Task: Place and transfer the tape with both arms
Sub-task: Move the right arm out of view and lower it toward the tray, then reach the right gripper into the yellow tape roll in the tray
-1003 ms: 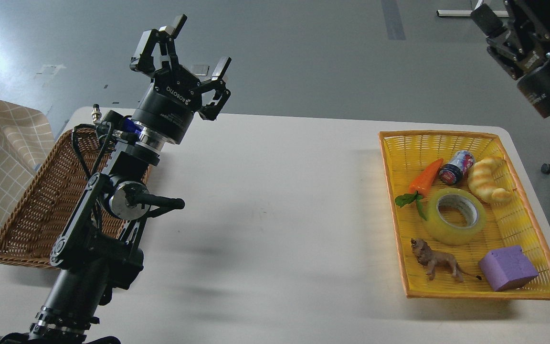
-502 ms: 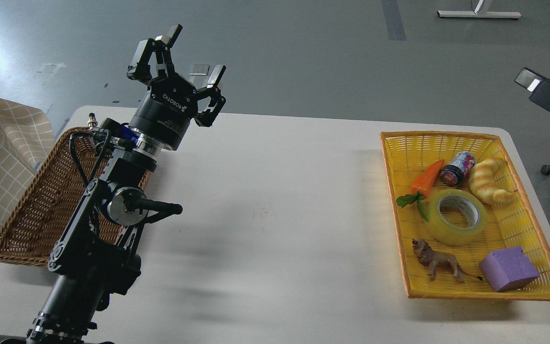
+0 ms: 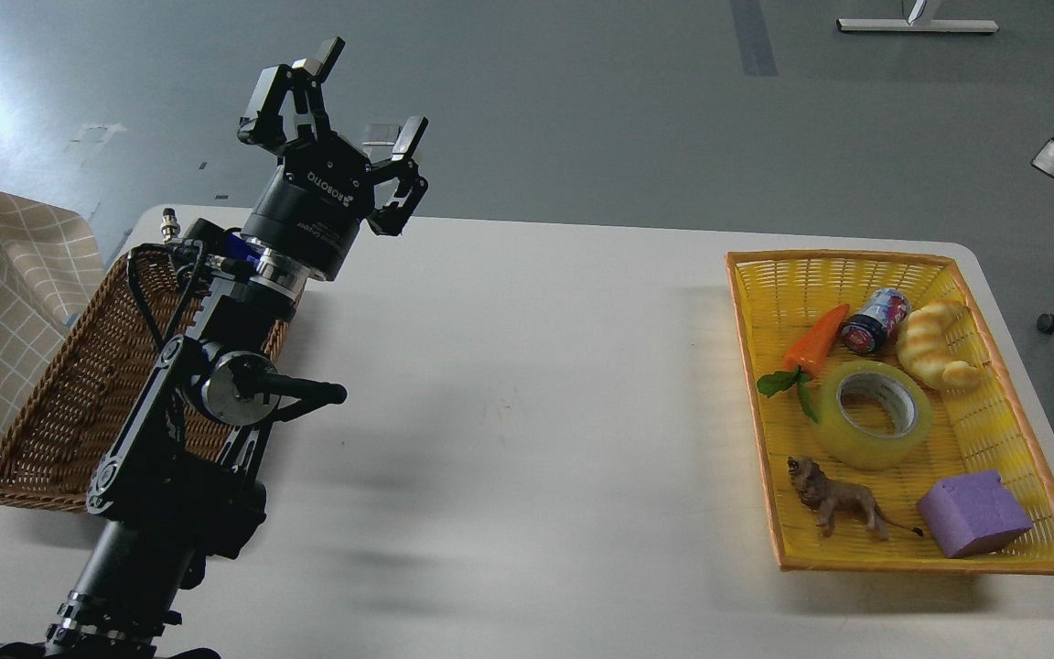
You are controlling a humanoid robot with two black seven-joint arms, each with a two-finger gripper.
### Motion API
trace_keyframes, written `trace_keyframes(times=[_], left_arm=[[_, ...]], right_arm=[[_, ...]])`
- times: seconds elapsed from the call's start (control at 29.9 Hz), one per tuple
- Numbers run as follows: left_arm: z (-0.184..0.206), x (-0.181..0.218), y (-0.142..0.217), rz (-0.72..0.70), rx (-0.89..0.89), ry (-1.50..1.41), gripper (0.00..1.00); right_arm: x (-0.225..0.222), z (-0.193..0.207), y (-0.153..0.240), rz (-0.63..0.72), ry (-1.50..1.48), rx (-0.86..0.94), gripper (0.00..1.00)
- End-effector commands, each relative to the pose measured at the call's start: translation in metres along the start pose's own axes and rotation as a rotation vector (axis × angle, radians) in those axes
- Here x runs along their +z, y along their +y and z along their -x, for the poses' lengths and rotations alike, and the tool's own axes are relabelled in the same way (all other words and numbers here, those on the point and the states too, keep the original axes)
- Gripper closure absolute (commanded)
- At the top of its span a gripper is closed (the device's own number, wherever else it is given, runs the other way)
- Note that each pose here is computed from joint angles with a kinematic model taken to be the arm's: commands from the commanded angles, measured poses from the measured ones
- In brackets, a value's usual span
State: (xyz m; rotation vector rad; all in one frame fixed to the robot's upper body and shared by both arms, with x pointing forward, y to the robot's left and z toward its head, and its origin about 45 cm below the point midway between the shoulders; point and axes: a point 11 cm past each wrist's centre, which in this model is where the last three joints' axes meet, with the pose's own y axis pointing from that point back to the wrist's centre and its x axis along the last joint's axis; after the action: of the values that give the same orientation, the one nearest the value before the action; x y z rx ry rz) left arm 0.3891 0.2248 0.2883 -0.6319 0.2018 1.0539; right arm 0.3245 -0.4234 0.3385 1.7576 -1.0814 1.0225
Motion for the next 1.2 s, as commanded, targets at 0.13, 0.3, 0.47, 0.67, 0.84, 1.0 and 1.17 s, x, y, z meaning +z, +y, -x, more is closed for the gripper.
trace_keyframes(times=[0.13,0.3,0.47,0.67,0.84,1.0,1.17], left_arm=[[-0.002,-0.002,0.002,0.005,0.039,0.006,0.01],[-0.001,0.004,0.003,0.013,0.034,-0.005,0.01],[-0.003,0.0,0.008,0.008,0.048,0.003,0.01],[-0.006,0.001,0.009,0.009,0.062,-0.003,0.01],[-0.007,0.008,0.009,0.015,0.057,-0.022,0.01],[-0.009,0.014,0.009,0.03,0.065,-0.028,0.01],[-0.012,0.02,0.01,0.041,0.072,-0.042,0.01]], right_arm=[[0.028,0.059,-0.012,0.149,0.095,-0.073,0.01],[0.038,0.103,0.001,0.192,0.058,-0.152,0.01],[0.043,0.128,0.008,0.233,0.016,-0.192,0.01],[0.044,0.136,0.008,0.245,0.042,-0.23,0.02],[0.044,0.142,-0.004,0.235,0.052,-0.264,0.02],[0.055,0.156,-0.016,0.256,0.067,-0.328,0.02],[0.055,0.162,-0.026,0.25,0.079,-0.36,0.02]])
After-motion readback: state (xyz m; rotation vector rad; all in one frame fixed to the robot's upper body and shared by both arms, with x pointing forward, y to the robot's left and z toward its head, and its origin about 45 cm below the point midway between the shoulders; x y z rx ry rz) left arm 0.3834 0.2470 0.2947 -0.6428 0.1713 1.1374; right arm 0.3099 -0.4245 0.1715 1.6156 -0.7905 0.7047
